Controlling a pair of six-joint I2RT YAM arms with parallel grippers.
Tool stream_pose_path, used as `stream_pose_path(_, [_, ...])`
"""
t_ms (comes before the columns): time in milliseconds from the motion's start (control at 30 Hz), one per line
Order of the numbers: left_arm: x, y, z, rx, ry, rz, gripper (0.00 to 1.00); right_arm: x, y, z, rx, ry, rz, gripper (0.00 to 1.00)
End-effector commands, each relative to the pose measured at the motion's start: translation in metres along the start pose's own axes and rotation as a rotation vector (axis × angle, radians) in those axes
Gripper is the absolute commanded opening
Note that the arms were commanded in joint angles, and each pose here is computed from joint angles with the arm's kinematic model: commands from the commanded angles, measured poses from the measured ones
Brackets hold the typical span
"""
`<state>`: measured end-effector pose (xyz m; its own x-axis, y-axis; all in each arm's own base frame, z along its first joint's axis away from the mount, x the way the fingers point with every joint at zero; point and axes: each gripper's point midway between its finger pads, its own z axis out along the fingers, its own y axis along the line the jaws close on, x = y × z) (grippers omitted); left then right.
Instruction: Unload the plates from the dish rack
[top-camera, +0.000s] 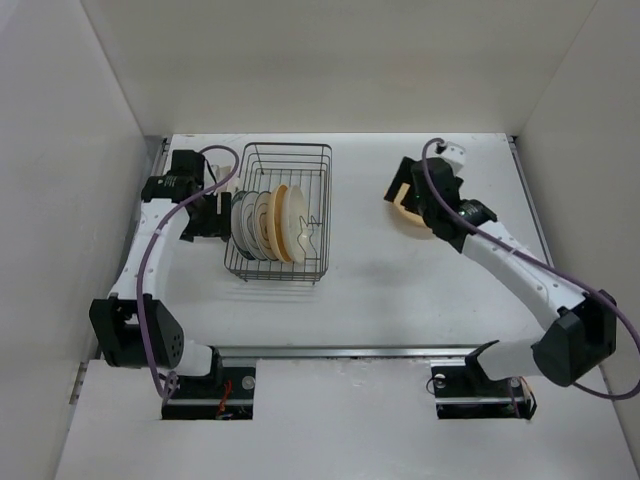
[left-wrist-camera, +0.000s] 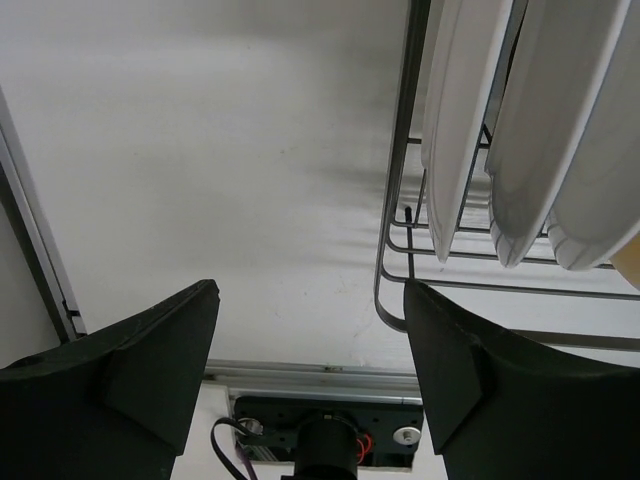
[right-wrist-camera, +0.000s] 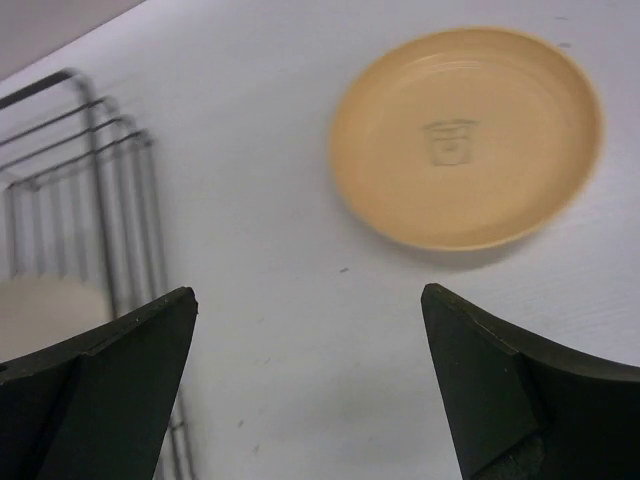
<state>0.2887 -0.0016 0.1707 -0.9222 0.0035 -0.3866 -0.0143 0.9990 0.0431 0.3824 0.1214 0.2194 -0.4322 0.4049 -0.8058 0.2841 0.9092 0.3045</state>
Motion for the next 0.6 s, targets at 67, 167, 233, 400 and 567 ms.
stream_pose_path(67, [-0.006, 0.006, -0.027, -0.013, -0.101, -0.002, 0.72, 0.028, 0.111, -0.048, -0.411, 0.029, -0.253, 0.96])
stream_pose_path(167, [-0.006, 0.006, -0.029, -0.013, -0.111, -0.003, 0.73, 0.072, 0.187, -0.088, -0.752, 0.113, -0.378, 0.93])
stream_pose_path(233, [-0.003, 0.006, -0.029, -0.013, -0.109, -0.003, 0.73, 0.085, 0.224, -0.114, -0.931, 0.157, -0.388, 0.89])
stream_pose_path(400, [-0.003, 0.006, -0.031, -0.012, -0.126, -0.004, 0.76, 0.11, 0.266, -0.119, -1.037, 0.24, -0.354, 0.77])
stream_pose_path(567, [-0.003, 0.006, -0.032, -0.012, -0.137, -0.004, 0.76, 0.132, 0.274, -0.095, -0.979, 0.28, -0.341, 0.65])
